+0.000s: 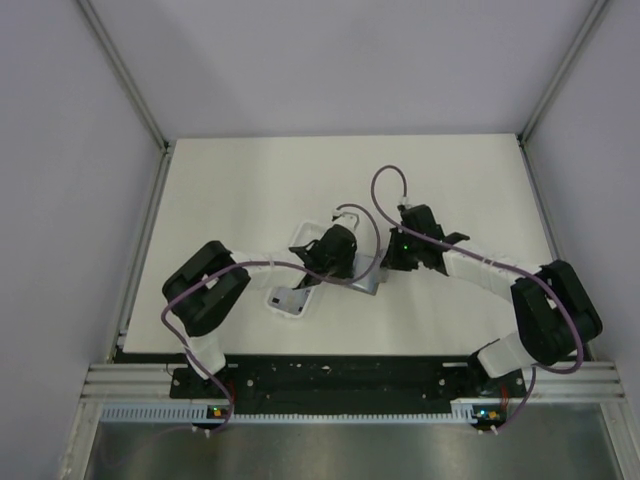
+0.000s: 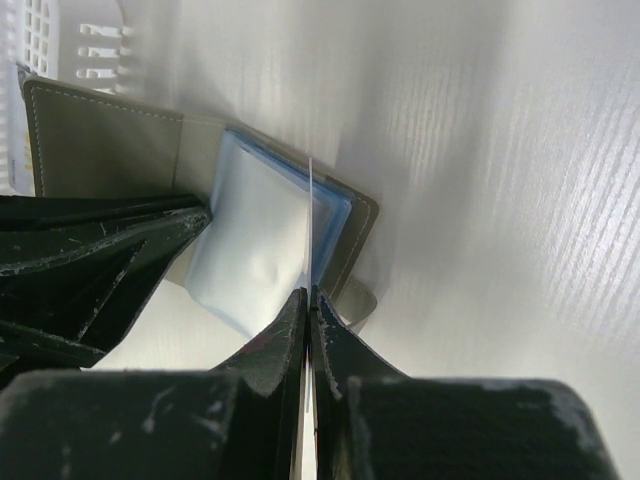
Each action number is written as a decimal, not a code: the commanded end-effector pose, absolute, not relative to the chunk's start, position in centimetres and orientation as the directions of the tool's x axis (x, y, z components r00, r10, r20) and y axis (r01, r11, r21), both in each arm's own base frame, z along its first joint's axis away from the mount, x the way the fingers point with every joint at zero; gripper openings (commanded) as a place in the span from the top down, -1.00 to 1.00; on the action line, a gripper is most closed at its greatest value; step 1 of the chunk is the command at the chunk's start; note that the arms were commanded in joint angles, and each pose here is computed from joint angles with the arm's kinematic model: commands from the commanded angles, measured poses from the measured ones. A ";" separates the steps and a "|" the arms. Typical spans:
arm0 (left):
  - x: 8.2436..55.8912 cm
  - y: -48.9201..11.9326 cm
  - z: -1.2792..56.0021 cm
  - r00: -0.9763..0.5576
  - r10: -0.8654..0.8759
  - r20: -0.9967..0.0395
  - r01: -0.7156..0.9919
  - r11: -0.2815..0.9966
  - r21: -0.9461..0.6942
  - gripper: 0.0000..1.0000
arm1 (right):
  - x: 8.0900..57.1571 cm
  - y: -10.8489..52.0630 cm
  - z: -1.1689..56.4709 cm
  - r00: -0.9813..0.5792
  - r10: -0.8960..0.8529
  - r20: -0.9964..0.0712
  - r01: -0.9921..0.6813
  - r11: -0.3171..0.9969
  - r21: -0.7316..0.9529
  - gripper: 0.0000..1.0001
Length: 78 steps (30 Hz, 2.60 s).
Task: Put the credit cards into the card holder
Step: Insert the credit card into the card holder.
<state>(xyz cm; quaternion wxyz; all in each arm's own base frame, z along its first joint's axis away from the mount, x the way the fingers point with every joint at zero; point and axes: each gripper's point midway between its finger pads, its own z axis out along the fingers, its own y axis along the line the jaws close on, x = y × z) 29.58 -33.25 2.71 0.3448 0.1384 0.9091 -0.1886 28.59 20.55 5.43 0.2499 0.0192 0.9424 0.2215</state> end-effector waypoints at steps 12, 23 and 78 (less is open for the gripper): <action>21.9 -33.4 -0.6 -0.814 0.113 -0.569 0.337 0.891 -0.305 1.00 | 24.6 18.3 6.3 -0.880 0.111 -0.461 -0.106 0.901 0.421 1.00; 21.8 -33.0 0.0 -0.813 0.093 -0.574 0.311 0.903 -0.295 1.00 | 23.1 17.4 11.5 -0.815 0.192 -0.547 -0.114 0.872 0.476 1.00; 21.7 -33.8 0.5 -0.811 0.096 -0.578 0.327 0.893 -0.311 1.00 | 23.0 17.5 6.1 -0.890 0.219 -0.399 0.023 0.897 0.441 1.00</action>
